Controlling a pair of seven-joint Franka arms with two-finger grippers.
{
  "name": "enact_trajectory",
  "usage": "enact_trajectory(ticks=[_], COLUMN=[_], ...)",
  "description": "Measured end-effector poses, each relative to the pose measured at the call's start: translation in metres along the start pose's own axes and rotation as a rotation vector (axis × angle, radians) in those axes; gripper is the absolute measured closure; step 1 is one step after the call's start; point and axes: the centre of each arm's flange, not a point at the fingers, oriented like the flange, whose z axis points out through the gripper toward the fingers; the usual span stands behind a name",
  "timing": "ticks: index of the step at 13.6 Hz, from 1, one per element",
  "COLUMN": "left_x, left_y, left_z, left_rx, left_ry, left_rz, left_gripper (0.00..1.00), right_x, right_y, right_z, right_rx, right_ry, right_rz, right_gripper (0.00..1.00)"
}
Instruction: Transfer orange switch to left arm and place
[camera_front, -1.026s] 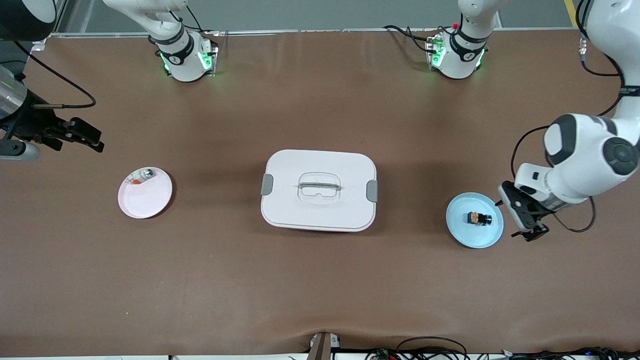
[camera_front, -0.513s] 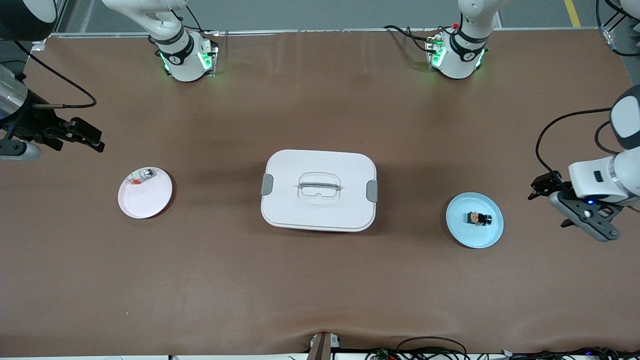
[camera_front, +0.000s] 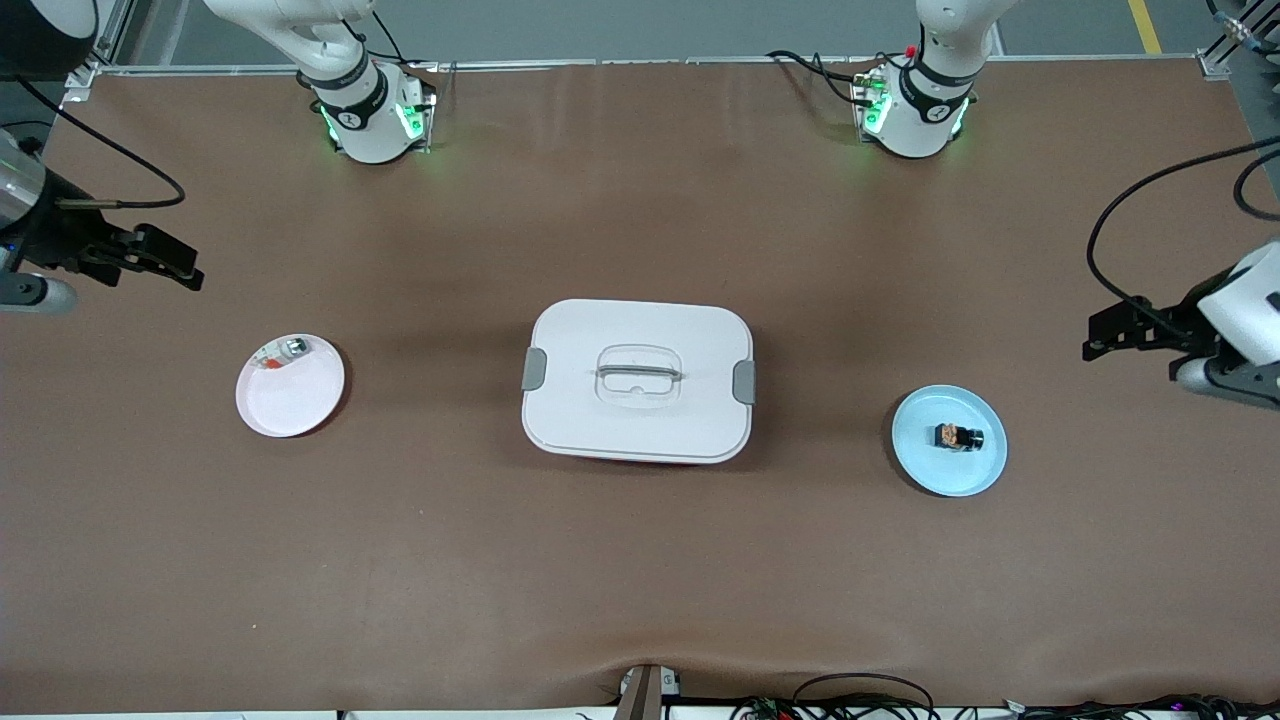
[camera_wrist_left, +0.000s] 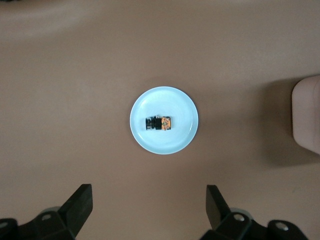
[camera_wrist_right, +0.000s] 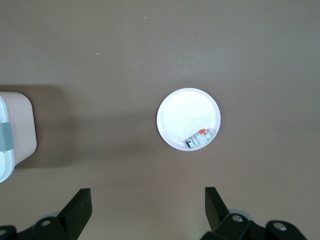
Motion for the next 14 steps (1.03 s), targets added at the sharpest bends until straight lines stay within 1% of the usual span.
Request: enact_trajectory(ticks=[2,5,8,10,14], left_x=[-0.012,-0.025,-0.037,-0.041,-0.049], left_y=[0.007,0.005,0.011,0.013,0.017], left_z=[-0.013,-0.028,-0.041,-0.047,-0.059], left_rx=[0.012,0.038,0.077,0.091,0.103], left_ry=[-0.028,-0.044,-0.072,-0.072,-0.059], left_rz=[-0.050,-0.088,-0.102,-0.109,-0.116], left_gripper=[0.00,0.00,0.00,0.00,0.00], right_x=[-0.001,0.000,0.000,0.000,0.004], right_y=[0.005,0.006,0.006,0.007,0.007], right_z=[-0.005,-0.014,-0.022,-0.028,-0.026], right_rx=[0.000,0.000,-0.002,-0.002,-0.002], right_ry=[0.000,0.020,0.038,0.051,0.049], right_rz=[-0.008,-0.086,-0.095,-0.095,-0.100], right_gripper=[0.00,0.00,0.00,0.00,0.00])
